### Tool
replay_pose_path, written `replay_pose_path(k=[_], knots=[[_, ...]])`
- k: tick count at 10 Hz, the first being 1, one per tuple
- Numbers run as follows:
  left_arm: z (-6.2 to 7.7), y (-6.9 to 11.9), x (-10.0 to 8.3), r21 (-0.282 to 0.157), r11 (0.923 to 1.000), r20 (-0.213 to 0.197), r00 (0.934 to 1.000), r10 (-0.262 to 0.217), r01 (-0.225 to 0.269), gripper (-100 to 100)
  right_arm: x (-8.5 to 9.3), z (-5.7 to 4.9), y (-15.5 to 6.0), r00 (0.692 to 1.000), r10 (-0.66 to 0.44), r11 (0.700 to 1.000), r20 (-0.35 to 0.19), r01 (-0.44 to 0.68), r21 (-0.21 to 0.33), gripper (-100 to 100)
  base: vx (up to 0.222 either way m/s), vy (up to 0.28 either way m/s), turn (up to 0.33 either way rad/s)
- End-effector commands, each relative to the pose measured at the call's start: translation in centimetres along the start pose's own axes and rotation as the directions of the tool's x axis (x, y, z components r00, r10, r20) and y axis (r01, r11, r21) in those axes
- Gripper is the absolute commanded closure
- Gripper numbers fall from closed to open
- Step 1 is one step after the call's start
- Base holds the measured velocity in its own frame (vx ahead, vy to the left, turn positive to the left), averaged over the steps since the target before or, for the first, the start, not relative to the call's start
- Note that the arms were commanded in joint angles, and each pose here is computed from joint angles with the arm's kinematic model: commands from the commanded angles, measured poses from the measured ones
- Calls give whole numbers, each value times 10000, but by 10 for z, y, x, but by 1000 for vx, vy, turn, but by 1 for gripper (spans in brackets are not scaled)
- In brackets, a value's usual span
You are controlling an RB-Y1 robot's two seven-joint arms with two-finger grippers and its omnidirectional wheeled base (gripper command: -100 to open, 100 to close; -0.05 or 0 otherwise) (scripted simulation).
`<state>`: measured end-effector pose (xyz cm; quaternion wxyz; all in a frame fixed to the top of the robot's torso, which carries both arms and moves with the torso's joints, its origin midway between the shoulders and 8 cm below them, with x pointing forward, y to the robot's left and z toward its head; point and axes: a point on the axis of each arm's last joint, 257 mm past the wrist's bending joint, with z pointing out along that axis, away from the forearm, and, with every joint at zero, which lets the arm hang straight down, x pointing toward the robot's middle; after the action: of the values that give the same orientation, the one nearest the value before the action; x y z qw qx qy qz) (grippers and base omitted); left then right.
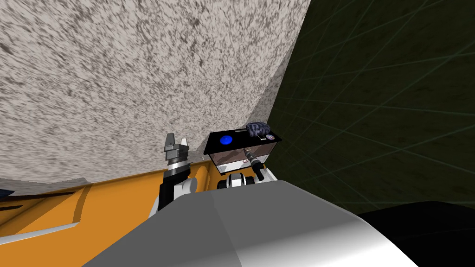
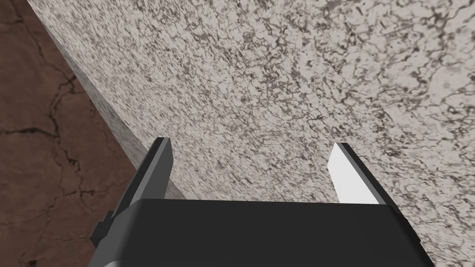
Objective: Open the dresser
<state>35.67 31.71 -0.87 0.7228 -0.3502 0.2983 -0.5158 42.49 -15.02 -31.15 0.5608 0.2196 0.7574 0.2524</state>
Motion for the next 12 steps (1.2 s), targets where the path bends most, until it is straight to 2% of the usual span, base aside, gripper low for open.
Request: replay_pose_path(k=[1,2,3,4,5,6,7,8,9,10,11,12], knots=[[0,0,0,0,10000,0,10000,0,0,0,21,2,-18,9949,-897,9938,-455,925,621,-100,4,6,31],[0,0,0,0,10000,0,10000,0,0,0,21,2,-19,9949,-897,9933,-463,927,683,-100,0,0,0],[0,0,0,0,10000,0,10000,0,0,0,40,4,-30,9857,-1441,9831,-876,1527,1014,-100,3,5,57],[0,0,0,0,10000,0,10000,0,0,0,40,3,-35,9827,-1631,9783,-876,1726,1149,-100,3,4,39],[0,0,0,0,10000,0,10000,0,0,0,55,5,-40,9700,-2105,9659,-1213,2255,1273,-100,4,7,49],[0,0,0,0,10000,0,10000,0,0,0,56,4,-50,9628,-2380,9542,-1282,2564,1542,-100,5,8,37],[0,0,0,0,10000,0,10000,0,0,0,67,5,-51,9470,-2825,9391,-1530,3055,1573,-100,5,6,62],[0,0,0,0,10000,0,10000,0,0,0,69,3,-65,9346,-3136,9208,-1675,3425,1868,-100,6,5,33],[0,0,0,0,10000,0,10000,0,0,0,69,3,-67,9346,-3134,9192,-1684,3431,1934,-100,0,0,0],[0,0,0,0,10000,0,10000,0,0,0,78,2,-75,9100,-3652,8900,-1964,4031,2128,-100,4,6,43],[0,0,0,0,10000,0,10000,0,0,0,80,1,-83,8979,-3886,8744,-2067,4301,2246,-100,4,5,47],[0,0,0,0,10000,0,10000,0,0,0,86,2,-85,8687,-4420,8434,-2237,4873,2261,-100,4,6,69]])
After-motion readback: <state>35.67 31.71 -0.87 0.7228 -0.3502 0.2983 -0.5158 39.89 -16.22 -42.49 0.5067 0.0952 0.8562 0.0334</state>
